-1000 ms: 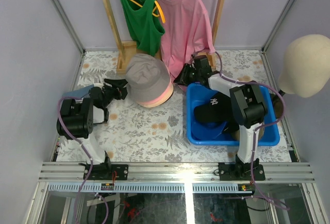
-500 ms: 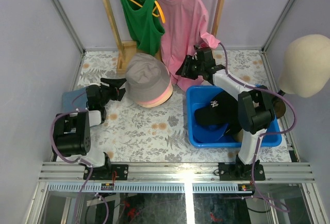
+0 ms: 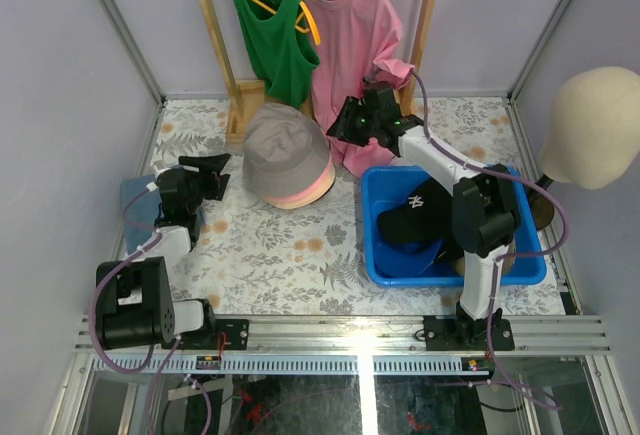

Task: Stack the hats
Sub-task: Move the hat stand to the center of the board.

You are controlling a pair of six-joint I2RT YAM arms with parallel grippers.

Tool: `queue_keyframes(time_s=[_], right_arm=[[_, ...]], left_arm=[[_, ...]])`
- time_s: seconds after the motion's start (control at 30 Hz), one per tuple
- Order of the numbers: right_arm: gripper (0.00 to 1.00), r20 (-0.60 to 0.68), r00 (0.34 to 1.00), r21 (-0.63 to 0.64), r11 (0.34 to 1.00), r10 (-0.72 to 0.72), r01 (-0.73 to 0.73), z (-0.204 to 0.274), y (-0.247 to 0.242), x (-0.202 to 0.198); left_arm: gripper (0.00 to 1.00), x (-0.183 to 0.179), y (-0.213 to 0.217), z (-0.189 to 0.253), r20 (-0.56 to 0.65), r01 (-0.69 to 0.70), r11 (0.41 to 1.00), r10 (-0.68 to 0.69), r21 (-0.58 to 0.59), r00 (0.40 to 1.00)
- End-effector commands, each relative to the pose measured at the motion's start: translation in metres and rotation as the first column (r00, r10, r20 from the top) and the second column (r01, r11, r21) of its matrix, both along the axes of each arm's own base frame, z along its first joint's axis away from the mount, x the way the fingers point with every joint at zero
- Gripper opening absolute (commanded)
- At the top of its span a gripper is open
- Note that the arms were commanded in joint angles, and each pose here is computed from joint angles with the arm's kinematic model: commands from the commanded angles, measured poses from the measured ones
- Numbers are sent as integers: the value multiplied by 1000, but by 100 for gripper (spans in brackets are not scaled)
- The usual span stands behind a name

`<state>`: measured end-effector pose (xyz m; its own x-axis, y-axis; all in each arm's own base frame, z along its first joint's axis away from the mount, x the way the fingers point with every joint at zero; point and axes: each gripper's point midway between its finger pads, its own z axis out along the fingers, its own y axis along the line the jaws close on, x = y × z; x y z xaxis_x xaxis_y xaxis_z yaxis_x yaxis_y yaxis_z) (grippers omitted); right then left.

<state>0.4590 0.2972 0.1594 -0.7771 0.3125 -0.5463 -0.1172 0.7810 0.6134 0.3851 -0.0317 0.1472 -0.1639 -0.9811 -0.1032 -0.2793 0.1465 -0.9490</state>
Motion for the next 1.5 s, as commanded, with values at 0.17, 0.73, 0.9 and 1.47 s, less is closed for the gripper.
queue_keyframes(time_s=[0.17, 0.73, 0.9, 1.47], right_arm=[[48, -103, 971, -31, 977, -215, 213, -33, 29, 10], [50, -165, 919, -85, 933, -358, 348, -90, 40, 1], [50, -211, 892, -91, 917, -399, 389, -109, 42, -3], [50, -278, 907, -9, 945, -316, 326, -128, 122, -15]], left_arm=[[64, 24, 19, 50, 91, -70, 996, 64, 63, 994], [65, 56, 34, 145, 247, -178, 968, 131, 179, 960], [65, 66, 24, 173, 324, -149, 969, 79, 198, 943], [65, 81, 18, 213, 408, -162, 960, 57, 228, 911]])
